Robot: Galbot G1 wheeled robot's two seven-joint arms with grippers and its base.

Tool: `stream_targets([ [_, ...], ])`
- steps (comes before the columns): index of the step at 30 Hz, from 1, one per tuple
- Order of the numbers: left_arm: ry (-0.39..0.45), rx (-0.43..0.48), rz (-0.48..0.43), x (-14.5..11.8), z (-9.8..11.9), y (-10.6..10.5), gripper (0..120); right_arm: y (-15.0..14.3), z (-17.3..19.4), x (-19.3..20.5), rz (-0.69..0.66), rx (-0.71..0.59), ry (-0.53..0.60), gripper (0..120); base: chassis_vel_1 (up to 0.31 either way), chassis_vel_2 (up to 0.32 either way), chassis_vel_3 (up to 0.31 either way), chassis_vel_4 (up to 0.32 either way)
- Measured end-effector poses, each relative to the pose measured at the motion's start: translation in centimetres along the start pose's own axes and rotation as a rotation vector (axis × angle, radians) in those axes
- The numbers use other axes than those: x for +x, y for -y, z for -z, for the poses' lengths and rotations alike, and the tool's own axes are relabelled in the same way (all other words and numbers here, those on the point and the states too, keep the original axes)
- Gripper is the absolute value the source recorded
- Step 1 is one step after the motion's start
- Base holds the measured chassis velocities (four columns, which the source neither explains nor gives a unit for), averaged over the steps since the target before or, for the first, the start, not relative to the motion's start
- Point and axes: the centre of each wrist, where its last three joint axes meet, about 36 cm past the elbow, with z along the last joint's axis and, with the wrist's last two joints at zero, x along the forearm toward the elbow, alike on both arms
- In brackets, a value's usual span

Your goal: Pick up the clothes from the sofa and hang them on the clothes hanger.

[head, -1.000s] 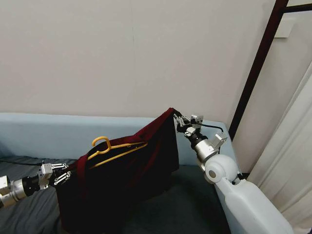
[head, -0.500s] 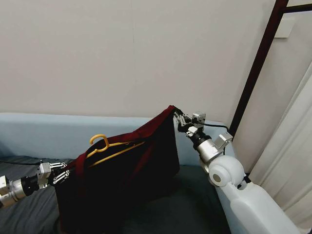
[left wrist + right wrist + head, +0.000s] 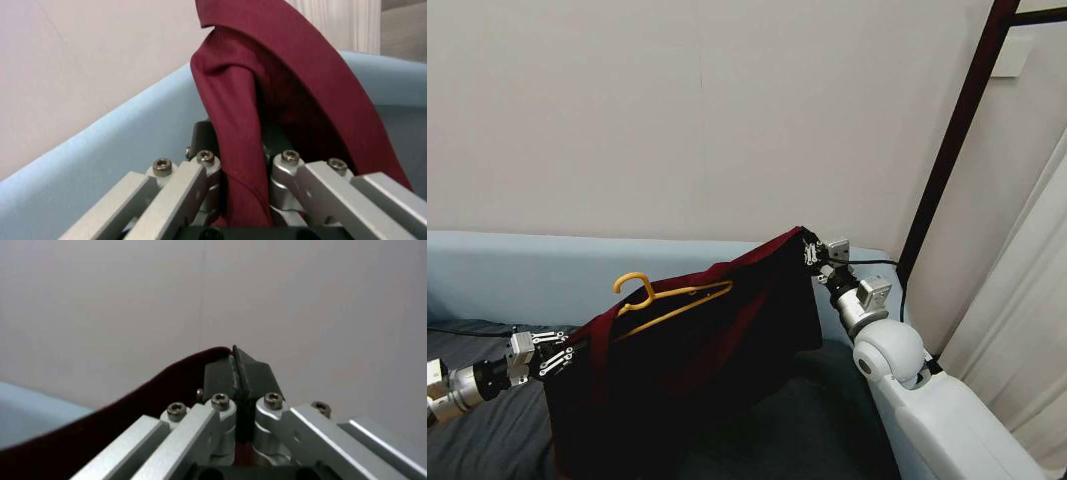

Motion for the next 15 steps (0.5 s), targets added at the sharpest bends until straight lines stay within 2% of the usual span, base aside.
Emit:
stream_targets([
  [2, -0.006, 0.000, -0.001, 0.1, -0.1, 0.0, 7, -0.3, 1.5, 0.2, 0.091, -0.102, 0.111, 0, 0.000, 0.000, 0.000, 0.000],
  [3, -0.006, 0.000, -0.001, 0.1, -0.1, 0.0, 7, -0.3, 1.5, 0.2, 0.091, -0.102, 0.111, 0, 0.000, 0.000, 0.000, 0.000],
  [7, -0.008, 0.000, -0.002, 0.0, -0.2, 0.1, 7, -1.2, 3.2, 1.1, 0.227, -0.231, 0.227, 0, 0.000, 0.000, 0.000, 0.000],
  [11, -0.007, 0.000, -0.002, 0.0, -0.2, 0.1, 7, -1.8, 3.5, 1.8, 0.308, -0.277, 0.271, 0, 0.000, 0.000, 0.000, 0.000],
  [15, -0.005, 0.001, -0.001, 0.0, -0.2, 0.1, 7, -3.1, 3.0, 2.9, 0.357, -0.300, 0.252, 0, 0.000, 0.000, 0.000, 0.000],
])
